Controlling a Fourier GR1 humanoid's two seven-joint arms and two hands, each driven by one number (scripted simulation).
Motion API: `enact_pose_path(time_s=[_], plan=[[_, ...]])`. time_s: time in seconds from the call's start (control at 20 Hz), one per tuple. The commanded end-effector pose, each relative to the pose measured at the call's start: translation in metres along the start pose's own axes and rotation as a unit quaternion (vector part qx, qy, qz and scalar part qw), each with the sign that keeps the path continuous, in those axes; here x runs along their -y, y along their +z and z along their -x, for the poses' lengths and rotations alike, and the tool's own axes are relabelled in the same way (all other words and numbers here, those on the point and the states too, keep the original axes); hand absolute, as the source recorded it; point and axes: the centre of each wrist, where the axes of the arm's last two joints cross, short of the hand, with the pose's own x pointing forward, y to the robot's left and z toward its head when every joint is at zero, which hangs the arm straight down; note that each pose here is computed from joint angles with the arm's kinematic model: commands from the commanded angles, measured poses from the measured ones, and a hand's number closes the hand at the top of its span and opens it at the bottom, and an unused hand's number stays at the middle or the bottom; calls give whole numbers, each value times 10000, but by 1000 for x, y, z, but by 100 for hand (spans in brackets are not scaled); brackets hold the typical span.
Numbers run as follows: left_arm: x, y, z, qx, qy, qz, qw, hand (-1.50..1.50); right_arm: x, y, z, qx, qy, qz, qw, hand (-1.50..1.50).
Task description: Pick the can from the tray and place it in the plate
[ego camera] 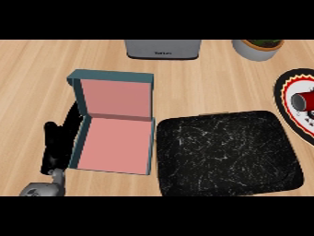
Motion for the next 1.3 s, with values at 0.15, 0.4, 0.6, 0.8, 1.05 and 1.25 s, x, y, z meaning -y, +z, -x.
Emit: enact_pose_path(time_s=[0.15,0.4,0.6,0.8,1.05,1.25], plan=[[26,-2,-3,5,50,-18,10000,0,22,25,11,193,-568,-141,9981,-150],[13,-14,-4,51,25,21,10000,0,7,38,31,379,-553,-222,9975,-150],[-5,-6,-9,99,16,-44,9999,0,8,44,35,374,-385,-226,9983,-150],[-12,-3,4,-2,-94,23,10000,0,-9,36,38,223,-247,-29,9994,-150],[-4,5,1,18,31,-37,10000,0,11,46,36,-1,77,154,9999,-150],[-12,-15,-9,31,20,-44,10000,0,1,36,33,-90,115,226,9996,-150]])
